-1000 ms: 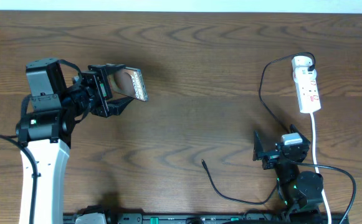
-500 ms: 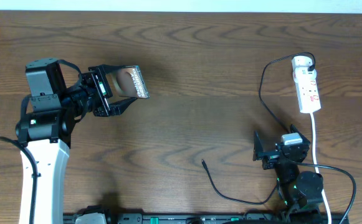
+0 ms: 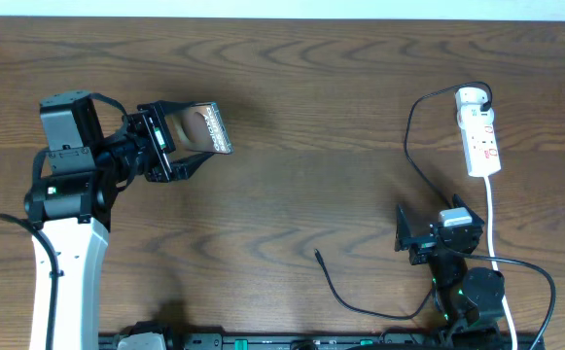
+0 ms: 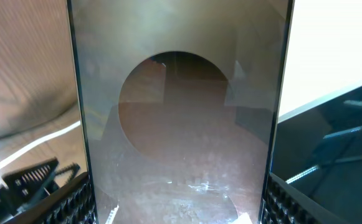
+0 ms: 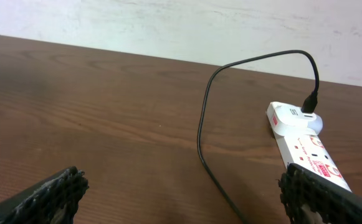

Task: Plug charger to phone and switch on socket
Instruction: 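Lift the phone with the left gripper and rotate it upright, then swing the right gripper toward the phone held by the left gripper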

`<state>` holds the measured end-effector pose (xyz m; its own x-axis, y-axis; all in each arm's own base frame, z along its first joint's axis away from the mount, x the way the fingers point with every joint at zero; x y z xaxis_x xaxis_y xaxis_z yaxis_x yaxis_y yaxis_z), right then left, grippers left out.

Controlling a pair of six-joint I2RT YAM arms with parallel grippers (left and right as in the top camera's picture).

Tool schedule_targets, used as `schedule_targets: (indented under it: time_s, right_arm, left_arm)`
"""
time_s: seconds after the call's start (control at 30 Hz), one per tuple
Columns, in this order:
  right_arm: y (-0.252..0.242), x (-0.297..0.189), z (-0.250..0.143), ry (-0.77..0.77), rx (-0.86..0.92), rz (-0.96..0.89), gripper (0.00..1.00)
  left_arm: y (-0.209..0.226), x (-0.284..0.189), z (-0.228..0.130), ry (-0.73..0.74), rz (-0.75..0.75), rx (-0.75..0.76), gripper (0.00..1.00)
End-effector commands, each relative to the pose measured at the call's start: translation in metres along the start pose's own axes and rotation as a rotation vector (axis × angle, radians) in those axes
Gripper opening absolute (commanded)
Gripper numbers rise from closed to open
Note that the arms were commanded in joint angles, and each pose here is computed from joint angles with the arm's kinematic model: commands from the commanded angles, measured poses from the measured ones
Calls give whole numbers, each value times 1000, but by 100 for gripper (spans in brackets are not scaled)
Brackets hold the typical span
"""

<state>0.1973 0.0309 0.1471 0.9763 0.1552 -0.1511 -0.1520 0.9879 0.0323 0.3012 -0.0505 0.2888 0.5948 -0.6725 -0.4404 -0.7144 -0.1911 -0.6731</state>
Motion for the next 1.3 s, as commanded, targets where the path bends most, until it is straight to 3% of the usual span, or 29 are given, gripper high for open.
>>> schedule_targets:
  time_s: [0.0,0.07,0.23,0.5,0.87,1.07,1.27]
  right_arm:
    - [-2,0,-1,4,8,-15,99]
    - [-2,0,-1,4,8,-15,99]
    - [-2,0,-1,4,8,-15,99]
    - [-2,0,-1,4,8,-15,99]
    - [-3,0,-1,3,7,-15,99]
    - [1,0,5,-25,49,16,99]
    - [2,-4,35,-156,57,25,99]
  left_arm:
    - [-9,-4,6,-76,-24,205,7]
    - [-3,-5,17,-166,17,329,7]
    - [21,-14,48,-388,193,451,7]
    - [52,-36,80,-609,482,553,7]
    - [78,-28,93,-605,693,568,7]
    - [79,-13,91,-576,709,607,7]
    - [75,-8,90,-579,688,632,7]
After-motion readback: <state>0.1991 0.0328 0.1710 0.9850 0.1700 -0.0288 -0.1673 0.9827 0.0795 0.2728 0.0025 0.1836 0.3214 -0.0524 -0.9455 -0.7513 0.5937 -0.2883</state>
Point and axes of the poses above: each gripper's point midway between its finger pads, its own x axis out along the fingers, its own y axis along the line the jaws close on, z = x × y, the point moved 5 cm from there along -x, back along the fingers, and after that the axes turned 5 degrees about x, right-handed, at the moved point
